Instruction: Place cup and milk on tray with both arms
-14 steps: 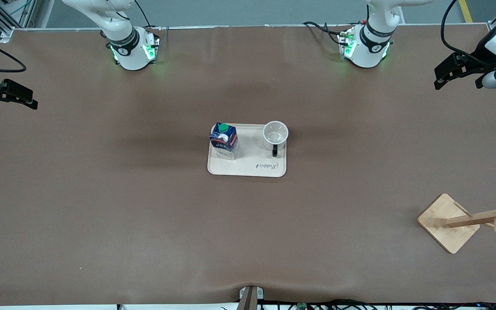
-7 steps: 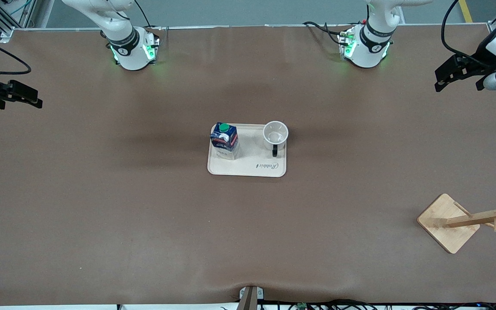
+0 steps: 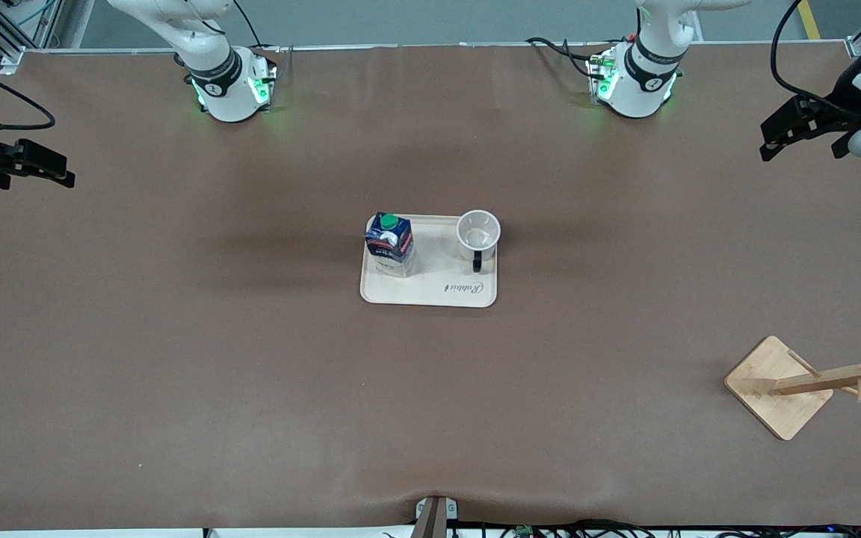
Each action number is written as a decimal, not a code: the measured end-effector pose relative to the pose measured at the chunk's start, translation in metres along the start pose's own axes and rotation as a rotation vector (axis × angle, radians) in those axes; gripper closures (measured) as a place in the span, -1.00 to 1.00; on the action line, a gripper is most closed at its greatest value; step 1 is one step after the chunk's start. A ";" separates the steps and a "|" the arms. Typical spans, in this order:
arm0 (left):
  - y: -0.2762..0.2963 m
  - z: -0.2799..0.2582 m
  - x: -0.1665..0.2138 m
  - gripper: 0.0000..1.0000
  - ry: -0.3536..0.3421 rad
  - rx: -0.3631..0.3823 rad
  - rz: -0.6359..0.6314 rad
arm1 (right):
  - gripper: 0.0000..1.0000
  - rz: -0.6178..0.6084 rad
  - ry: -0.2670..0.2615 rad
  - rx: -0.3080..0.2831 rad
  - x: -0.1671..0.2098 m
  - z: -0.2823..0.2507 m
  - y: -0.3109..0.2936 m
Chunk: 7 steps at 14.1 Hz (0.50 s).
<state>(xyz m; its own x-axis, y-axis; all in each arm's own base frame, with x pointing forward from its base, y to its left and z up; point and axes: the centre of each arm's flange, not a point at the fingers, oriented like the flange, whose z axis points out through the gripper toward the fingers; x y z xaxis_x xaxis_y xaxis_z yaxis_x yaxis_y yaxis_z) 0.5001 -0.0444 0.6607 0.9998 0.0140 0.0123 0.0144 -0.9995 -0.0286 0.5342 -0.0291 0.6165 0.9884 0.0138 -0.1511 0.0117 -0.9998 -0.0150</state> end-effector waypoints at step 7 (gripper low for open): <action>0.001 0.000 0.004 -1.00 0.001 -0.001 0.001 | -1.00 0.002 -0.021 0.001 -0.003 0.001 0.000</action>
<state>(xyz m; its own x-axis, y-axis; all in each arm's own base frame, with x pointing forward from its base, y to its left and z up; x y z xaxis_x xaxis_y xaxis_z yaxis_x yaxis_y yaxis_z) 0.5045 -0.0450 0.6605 0.9998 0.0127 0.0128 0.0130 -0.9995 -0.0273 0.5310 -0.0292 0.6159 0.9851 0.0124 -0.1713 0.0097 -0.9998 -0.0162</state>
